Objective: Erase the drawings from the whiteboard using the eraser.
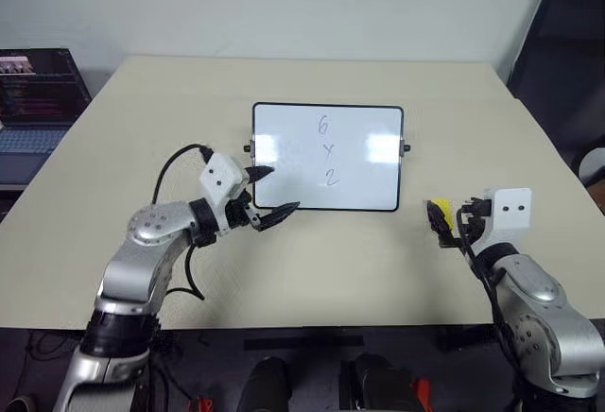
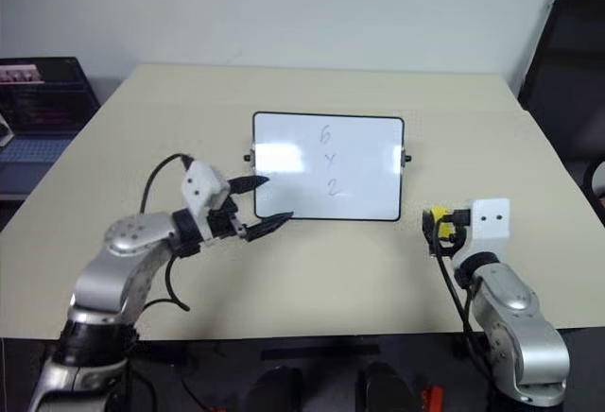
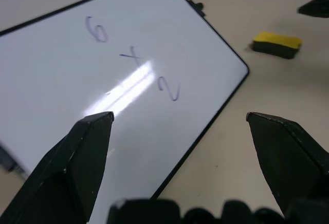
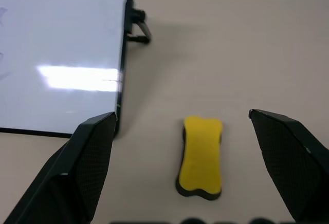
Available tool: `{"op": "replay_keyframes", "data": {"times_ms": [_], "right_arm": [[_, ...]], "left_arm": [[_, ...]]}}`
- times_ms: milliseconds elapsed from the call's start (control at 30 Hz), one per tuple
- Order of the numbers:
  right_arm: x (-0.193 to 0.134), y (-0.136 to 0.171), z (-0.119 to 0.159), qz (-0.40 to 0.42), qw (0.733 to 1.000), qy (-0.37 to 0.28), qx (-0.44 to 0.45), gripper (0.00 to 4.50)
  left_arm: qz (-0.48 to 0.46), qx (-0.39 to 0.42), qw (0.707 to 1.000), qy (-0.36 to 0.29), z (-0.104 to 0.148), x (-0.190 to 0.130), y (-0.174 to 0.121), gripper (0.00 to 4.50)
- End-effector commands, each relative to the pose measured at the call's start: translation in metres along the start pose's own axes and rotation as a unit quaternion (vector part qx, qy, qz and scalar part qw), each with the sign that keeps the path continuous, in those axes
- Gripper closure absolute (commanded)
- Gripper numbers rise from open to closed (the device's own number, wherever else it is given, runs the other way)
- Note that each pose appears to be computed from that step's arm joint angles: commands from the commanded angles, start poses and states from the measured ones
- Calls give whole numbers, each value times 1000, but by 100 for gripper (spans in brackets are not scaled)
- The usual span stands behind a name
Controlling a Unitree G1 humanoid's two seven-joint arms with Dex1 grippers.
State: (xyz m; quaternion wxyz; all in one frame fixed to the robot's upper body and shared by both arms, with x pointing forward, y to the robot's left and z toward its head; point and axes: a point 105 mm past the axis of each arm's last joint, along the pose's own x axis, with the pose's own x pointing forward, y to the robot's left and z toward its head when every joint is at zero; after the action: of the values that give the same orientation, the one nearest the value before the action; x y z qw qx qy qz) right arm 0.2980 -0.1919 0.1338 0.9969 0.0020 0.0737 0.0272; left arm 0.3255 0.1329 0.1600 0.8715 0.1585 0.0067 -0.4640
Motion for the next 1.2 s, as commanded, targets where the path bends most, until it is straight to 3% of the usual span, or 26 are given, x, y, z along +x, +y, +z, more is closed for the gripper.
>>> {"op": "replay_keyframes", "data": {"times_ms": [33,200,533,1200], "right_arm": [[9,-1,5,-18,999,-3,30,2],[28,-5,4,-24,999,17,38,2],[55,-17,-8,-43,998,40,24,2],[56,-14,-30,-48,996,74,33,2]], "left_arm": [[-98,16,995,-2,4,10,-19,0],[-178,31,984,-2,12,20,-32,0],[-195,51,979,-17,32,28,-31,0],[-191,46,980,-7,31,21,-32,0]]}}
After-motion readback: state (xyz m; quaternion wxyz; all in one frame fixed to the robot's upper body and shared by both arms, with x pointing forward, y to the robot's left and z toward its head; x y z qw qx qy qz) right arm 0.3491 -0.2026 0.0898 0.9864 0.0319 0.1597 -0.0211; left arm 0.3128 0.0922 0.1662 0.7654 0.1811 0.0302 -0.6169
